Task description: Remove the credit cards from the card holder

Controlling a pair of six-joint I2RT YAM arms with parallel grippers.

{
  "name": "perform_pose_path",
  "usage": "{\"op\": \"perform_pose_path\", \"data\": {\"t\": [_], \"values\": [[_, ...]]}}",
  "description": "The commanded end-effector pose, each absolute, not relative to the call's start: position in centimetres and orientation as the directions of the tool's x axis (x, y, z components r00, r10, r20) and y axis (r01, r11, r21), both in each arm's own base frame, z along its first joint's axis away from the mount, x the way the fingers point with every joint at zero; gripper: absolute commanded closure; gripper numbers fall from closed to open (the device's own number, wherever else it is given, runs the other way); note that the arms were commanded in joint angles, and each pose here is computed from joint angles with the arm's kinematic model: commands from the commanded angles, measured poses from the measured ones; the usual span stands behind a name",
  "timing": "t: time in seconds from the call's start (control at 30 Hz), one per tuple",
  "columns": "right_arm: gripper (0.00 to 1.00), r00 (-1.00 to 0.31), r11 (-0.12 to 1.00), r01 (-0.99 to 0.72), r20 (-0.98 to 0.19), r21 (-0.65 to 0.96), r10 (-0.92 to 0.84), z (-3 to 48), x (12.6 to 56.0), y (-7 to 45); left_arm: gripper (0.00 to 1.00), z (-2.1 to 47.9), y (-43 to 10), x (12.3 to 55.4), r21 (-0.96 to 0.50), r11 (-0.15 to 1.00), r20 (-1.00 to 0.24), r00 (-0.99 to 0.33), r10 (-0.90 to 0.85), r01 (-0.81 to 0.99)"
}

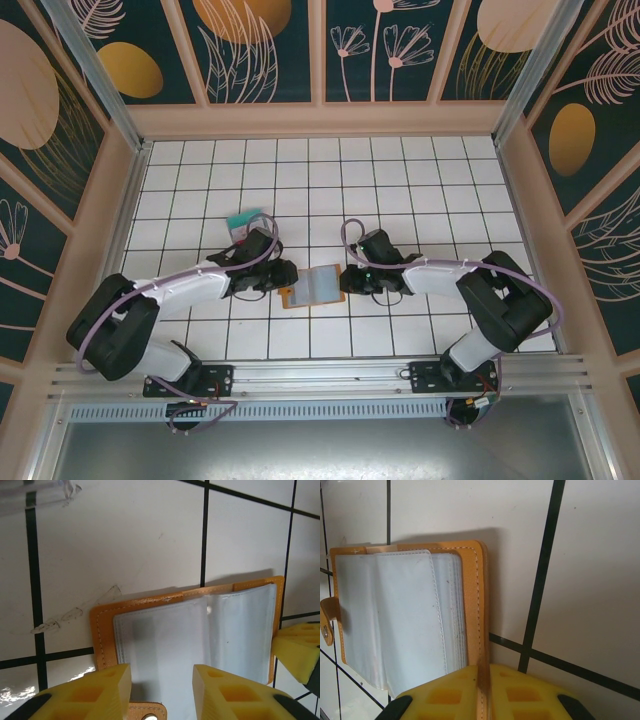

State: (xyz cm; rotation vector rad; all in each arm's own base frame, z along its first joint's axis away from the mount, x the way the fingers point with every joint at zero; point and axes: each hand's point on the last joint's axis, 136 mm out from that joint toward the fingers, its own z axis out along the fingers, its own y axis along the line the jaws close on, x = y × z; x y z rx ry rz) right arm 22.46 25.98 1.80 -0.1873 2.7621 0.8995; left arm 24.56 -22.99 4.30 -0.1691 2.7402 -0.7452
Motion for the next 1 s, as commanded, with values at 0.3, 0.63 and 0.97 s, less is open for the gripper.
{"op": "perform_pose_path", "data": {"t": [0.3,0.63,0.97], "values": [[0.87,-0.969,0.807,-0.186,-0.242,0.56,-0.056,1.5,22.3,26.4,0.61,2.9,-23.9,24.1,-0.488,0.873,-0.212,-0.967,-0.14,-0.019],[0.87,-0.969,0.807,-0.186,-0.239,0.561,-0.057,1.4,22.4,26.5,0.52,3.9,-26.9,23.9,-0.6,0.8,-0.197,-0.974,-0.11,0.031],[0.86,-0.969,0.806,-0.187,-0.238,0.562,-0.058,1.3,22.4,26.6,0.5,4.6,-26.8,24.5,-0.571,0.82,-0.226,-0.969,-0.103,0.046]]}}
